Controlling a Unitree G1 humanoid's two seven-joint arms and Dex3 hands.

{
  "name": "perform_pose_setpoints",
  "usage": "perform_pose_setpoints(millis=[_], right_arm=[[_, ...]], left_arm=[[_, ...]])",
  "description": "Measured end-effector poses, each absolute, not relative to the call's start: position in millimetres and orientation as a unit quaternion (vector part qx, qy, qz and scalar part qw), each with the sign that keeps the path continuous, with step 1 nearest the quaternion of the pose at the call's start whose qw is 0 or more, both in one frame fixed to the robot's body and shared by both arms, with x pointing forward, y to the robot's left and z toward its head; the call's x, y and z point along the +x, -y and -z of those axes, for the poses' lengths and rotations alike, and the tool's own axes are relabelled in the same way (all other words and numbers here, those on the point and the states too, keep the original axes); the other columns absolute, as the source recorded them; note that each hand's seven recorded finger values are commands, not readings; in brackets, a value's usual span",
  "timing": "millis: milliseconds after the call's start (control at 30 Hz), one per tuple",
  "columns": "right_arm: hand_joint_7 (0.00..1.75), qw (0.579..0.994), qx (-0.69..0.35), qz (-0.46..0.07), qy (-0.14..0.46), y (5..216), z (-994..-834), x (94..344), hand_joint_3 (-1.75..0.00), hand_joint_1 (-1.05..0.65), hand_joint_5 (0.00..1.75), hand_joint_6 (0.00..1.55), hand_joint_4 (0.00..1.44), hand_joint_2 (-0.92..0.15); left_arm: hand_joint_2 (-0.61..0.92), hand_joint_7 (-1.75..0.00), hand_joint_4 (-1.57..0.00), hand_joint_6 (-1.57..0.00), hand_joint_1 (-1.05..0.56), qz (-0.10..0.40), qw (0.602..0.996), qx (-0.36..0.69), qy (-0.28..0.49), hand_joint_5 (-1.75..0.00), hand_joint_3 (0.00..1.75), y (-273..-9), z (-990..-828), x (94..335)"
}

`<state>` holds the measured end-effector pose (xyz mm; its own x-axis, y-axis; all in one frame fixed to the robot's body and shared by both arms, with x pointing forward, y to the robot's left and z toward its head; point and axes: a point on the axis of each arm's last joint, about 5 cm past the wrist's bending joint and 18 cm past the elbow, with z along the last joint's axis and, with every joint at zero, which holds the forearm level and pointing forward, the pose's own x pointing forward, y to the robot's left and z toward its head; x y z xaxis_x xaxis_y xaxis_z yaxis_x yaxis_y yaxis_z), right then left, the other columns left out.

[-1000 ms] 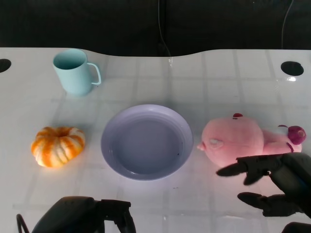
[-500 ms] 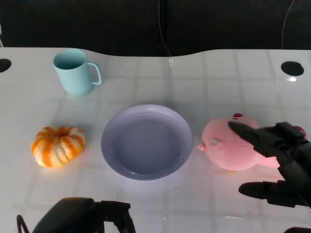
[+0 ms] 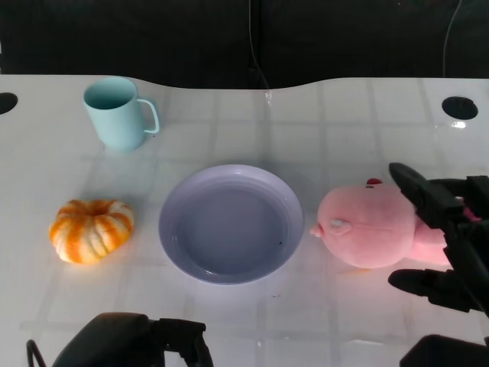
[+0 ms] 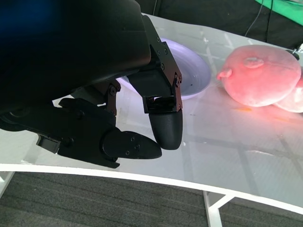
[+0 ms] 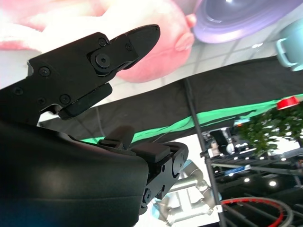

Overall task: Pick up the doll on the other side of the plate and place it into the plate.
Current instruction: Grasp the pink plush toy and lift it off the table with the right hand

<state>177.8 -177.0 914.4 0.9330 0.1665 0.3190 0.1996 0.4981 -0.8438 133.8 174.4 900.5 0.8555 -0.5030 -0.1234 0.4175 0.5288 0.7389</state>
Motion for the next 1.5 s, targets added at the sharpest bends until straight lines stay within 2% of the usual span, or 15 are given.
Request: perform_pose_setpoints(millis=[200,367,500,600,933,1500], right_arm=[[0.04,0.845,-0.511,0.021,0.158,179,-914.0,183,0.00,-0.63,0.78,0.21,0.00,-0.66],[0.05,0.843,-0.518,0.012,0.142,181,-914.7,184,0.00,-0.58,0.70,0.19,0.00,-0.67],[0.03,0.842,-0.525,-0.006,0.122,183,-916.3,184,-0.02,-0.55,0.54,0.13,0.00,-0.74],[0.02,0.840,-0.531,-0.019,0.111,184,-920.9,182,-0.02,-0.54,0.49,0.11,0.00,-0.76],[0.03,0.848,-0.521,-0.063,0.077,184,-929.7,178,-0.01,-0.49,0.50,0.14,0.00,-0.77],[0.03,0.849,-0.518,-0.092,0.059,183,-935.5,178,-0.01,-0.48,0.55,0.14,0.00,-0.82]], left_arm=[[0.92,-0.89,-0.75,-0.80,-0.31,0.262,0.872,0.410,0.053,-1.31,0.23,-174,-900.2,134],[0.92,-0.88,-0.75,-0.82,-0.32,0.259,0.869,0.417,0.058,-1.32,0.23,-172,-904.0,136],[0.92,-0.91,-0.75,-0.82,-0.30,0.258,0.871,0.413,0.063,-1.37,0.22,-169,-906.5,137],[0.92,-0.95,-0.73,-0.80,-0.29,0.256,0.873,0.409,0.063,-1.42,0.25,-167,-907.8,137],[0.92,-1.00,-0.67,-0.75,-0.27,0.252,0.873,0.410,0.073,-1.46,0.32,-163,-914.3,136],[0.92,-0.99,-0.66,-0.75,-0.25,0.247,0.875,0.410,0.074,-1.51,0.30,-169,-919.5,136]])
